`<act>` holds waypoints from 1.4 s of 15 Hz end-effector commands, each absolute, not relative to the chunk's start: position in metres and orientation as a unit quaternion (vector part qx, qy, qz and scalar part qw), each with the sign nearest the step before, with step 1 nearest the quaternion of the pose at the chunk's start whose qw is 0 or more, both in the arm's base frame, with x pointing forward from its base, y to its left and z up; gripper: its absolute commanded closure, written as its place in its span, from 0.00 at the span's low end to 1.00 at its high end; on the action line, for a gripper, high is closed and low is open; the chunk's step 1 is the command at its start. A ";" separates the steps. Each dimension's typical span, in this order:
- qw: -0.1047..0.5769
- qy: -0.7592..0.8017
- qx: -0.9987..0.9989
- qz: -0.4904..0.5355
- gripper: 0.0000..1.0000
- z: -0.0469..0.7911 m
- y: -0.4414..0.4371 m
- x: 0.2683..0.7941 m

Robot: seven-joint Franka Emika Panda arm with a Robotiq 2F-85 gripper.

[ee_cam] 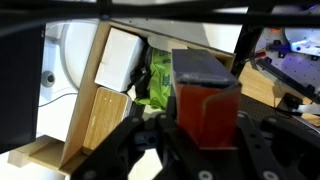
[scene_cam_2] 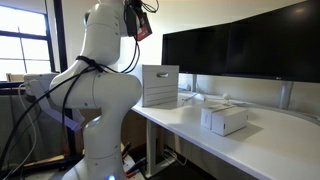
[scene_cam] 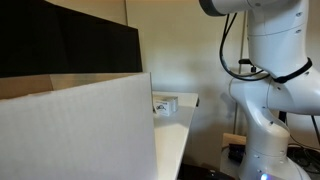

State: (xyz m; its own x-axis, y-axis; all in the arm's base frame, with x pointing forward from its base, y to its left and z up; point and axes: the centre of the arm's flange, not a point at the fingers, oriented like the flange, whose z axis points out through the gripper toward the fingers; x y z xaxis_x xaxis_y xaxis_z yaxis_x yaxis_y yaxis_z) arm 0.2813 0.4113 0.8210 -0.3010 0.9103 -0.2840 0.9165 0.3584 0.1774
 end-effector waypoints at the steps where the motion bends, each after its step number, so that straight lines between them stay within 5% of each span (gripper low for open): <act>1: 0.171 0.777 0.606 -0.009 0.86 0.818 0.371 0.288; 12: 0.146 0.711 0.687 0.031 0.86 0.827 0.258 0.316; 21: 0.058 0.693 0.717 0.044 0.86 0.806 0.200 0.355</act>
State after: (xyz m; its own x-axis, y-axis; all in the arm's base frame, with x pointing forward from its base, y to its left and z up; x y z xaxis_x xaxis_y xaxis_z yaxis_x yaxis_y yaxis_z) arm 0.3713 0.2282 0.8737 0.0271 0.9962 -0.0831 0.9825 -0.0111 0.1862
